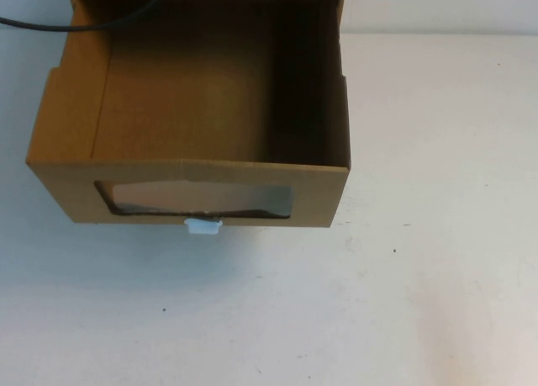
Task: Close the shoe box
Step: Press the shoe box with left arm, then close the shoe box with your right arm
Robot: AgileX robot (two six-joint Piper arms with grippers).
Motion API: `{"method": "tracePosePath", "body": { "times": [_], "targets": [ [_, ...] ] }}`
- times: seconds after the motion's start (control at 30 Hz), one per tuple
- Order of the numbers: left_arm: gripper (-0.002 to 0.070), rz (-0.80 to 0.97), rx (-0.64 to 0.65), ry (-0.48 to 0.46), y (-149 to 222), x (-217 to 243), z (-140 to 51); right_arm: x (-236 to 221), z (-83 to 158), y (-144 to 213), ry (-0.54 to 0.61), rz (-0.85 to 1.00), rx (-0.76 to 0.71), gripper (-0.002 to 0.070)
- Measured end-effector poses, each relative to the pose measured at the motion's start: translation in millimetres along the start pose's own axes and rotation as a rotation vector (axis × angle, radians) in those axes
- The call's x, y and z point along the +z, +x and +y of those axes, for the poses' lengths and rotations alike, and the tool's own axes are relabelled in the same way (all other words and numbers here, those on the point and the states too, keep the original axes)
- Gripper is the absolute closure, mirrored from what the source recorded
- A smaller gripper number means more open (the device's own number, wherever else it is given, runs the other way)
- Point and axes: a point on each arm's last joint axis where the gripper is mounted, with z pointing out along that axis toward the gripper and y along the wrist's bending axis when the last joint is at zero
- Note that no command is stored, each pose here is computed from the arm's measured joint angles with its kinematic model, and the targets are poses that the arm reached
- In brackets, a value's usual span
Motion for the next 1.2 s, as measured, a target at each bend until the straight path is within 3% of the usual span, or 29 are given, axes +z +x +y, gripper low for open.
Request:
{"method": "tracePosePath", "body": {
  "times": [0.23, 0.4, 0.57, 0.77, 1.0, 1.2],
  "targets": [
    [0.068, 0.001, -0.001, 0.003, 0, 0, -0.3, 0, 0, -6, -0.002, -0.066, 0.211, 0.0689],
    [0.068, 0.004, -0.003, 0.005, 0, 0, -0.5, -2, 16, -8, -0.088, 0.05, 0.215, 0.0687],
    [0.068, 0.005, -0.005, 0.007, 0, 0, -0.6, 5, 55, -34, -0.151, 0.31, 0.052, 0.0687],
    [0.068, 0.007, -0.007, 0.008, 1, 0, -0.7, 44, 87, -68, -0.118, 0.734, -0.164, 0.0685],
    [0.068, 0.006, -0.01, 0.009, 1, 0, -0.8, 105, 112, -101, -0.156, 0.912, -0.279, 0.0685],
    [0.068, 0.006, -0.01, 0.009, 1, 0, -0.8, 139, 165, -92, -0.283, 1.004, -0.414, 0.0685]
  ]
}}
